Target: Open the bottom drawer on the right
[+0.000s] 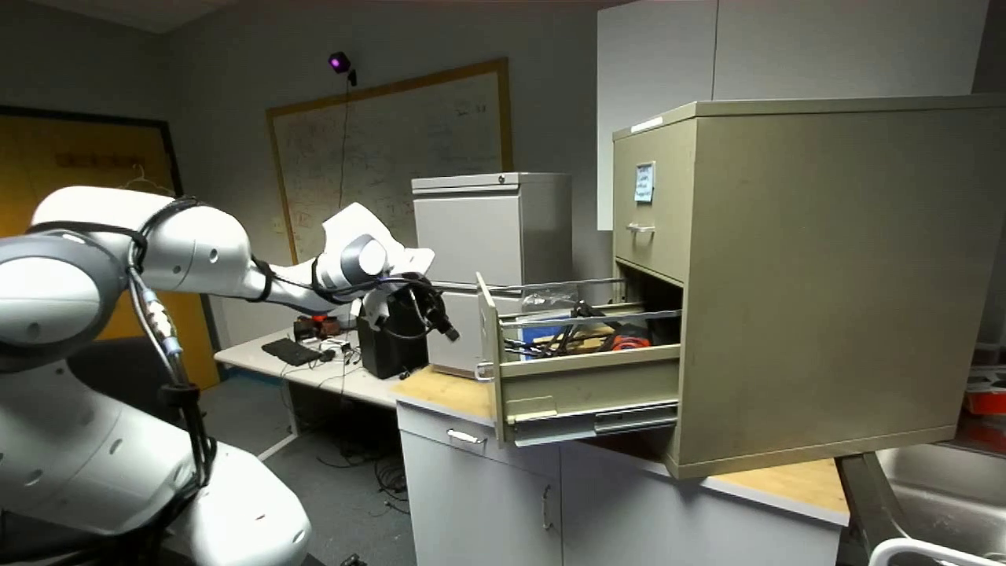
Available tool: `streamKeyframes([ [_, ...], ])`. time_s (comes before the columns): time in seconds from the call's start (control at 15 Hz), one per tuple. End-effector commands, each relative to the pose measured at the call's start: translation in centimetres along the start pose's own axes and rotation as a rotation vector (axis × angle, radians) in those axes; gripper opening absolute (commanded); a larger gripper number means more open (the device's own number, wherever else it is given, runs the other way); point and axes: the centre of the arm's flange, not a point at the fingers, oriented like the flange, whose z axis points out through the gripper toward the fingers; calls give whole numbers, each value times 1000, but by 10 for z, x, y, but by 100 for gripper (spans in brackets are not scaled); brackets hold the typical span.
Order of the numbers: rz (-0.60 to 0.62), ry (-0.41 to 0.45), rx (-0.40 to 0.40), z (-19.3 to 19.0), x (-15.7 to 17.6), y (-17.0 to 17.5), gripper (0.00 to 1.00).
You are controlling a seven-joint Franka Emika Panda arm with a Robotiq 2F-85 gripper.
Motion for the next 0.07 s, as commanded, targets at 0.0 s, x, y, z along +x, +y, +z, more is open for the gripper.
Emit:
streamKeyframes([
  [0.0,-84,-187,14,-7,13,4,100],
])
